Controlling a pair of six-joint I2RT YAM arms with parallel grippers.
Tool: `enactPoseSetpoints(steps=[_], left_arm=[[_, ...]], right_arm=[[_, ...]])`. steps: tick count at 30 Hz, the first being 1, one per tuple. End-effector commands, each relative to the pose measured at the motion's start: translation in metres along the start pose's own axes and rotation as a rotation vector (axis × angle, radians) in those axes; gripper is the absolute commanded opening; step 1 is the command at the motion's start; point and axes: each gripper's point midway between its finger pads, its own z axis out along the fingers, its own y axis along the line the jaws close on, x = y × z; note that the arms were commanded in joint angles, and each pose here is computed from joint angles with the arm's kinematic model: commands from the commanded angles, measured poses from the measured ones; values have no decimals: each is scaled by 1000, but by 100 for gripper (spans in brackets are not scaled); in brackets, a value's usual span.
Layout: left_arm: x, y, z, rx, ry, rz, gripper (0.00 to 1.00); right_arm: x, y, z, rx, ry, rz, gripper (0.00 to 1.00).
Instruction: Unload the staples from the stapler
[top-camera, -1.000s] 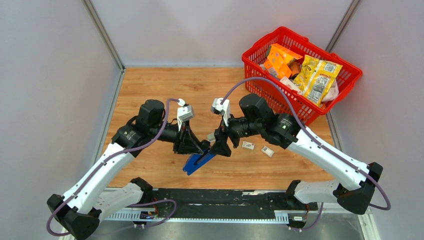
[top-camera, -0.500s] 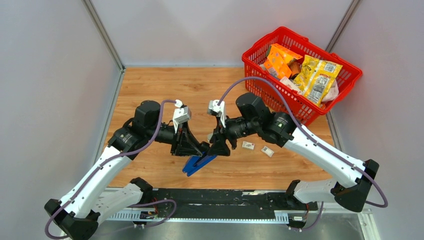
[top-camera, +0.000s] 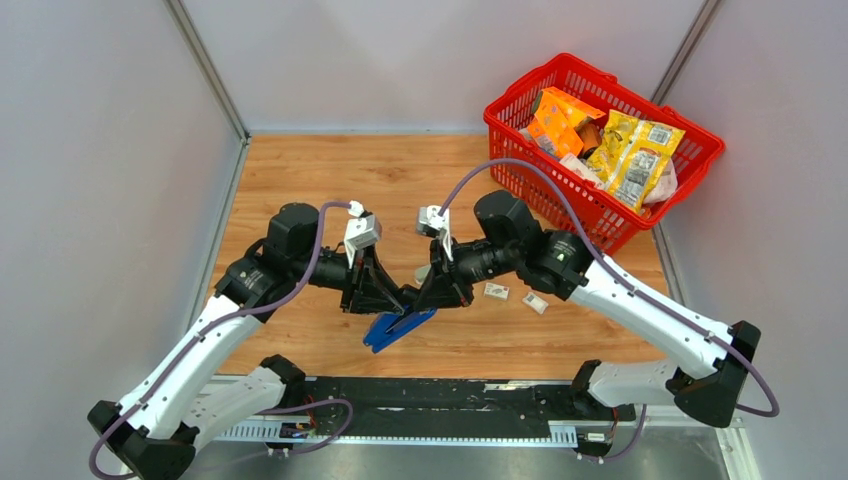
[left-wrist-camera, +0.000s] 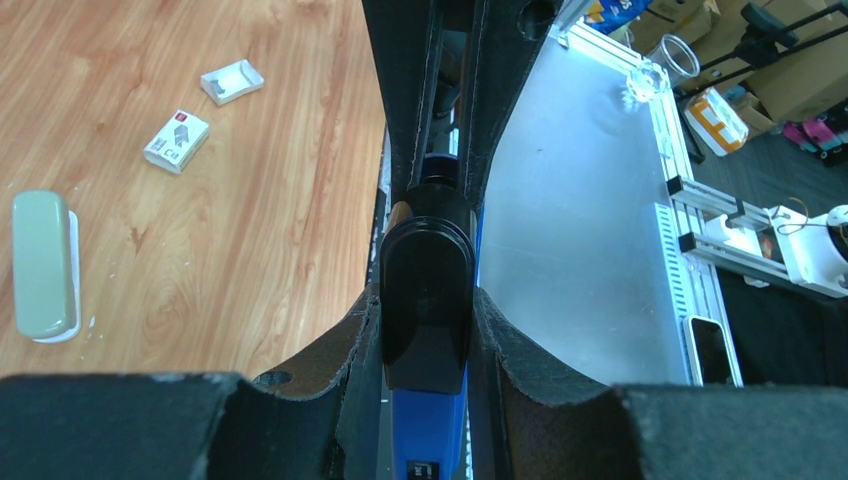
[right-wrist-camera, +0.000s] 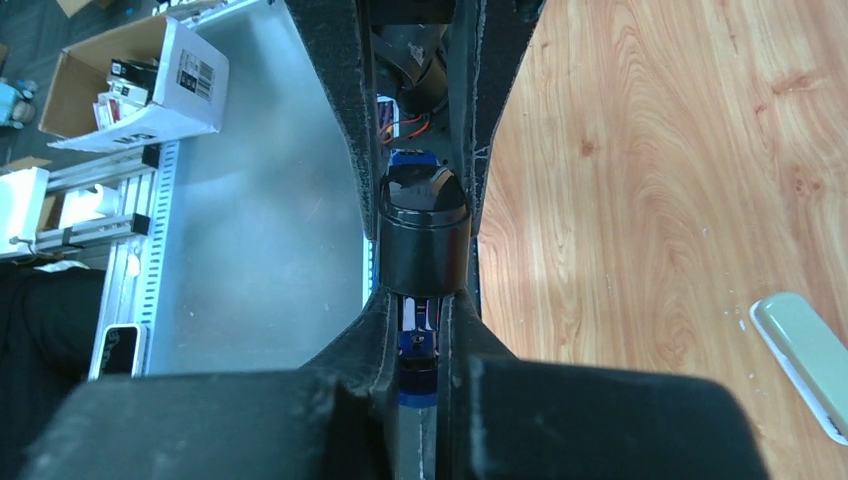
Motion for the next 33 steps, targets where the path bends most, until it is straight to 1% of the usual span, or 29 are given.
enactPoseSetpoints(steps=[1, 5, 13, 19, 25, 30, 33], left_arm=[[-40, -19, -6, 23, -133, 171, 0], [-54, -26, -11, 15, -203, 215, 0], [-76, -37, -17, 14, -303, 247, 0], [-86, -40, -21, 2, -347, 263, 0], [-103, -47, -31, -41, -437, 304, 0], [-103, -46, -26, -9, -425, 286, 0], [-99, -42, -24, -12, -416, 275, 0]], right_arm=[[4, 13, 3, -41, -33, -13, 0], [11, 16, 0, -35, -60, 2, 0], [23, 23, -8, -36, -93, 25, 0], [33, 25, -8, -51, -95, 41, 0], [46, 23, -8, -39, -103, 71, 0], [38, 19, -11, 2, -113, 68, 0], [31, 19, -13, 14, -125, 57, 6]])
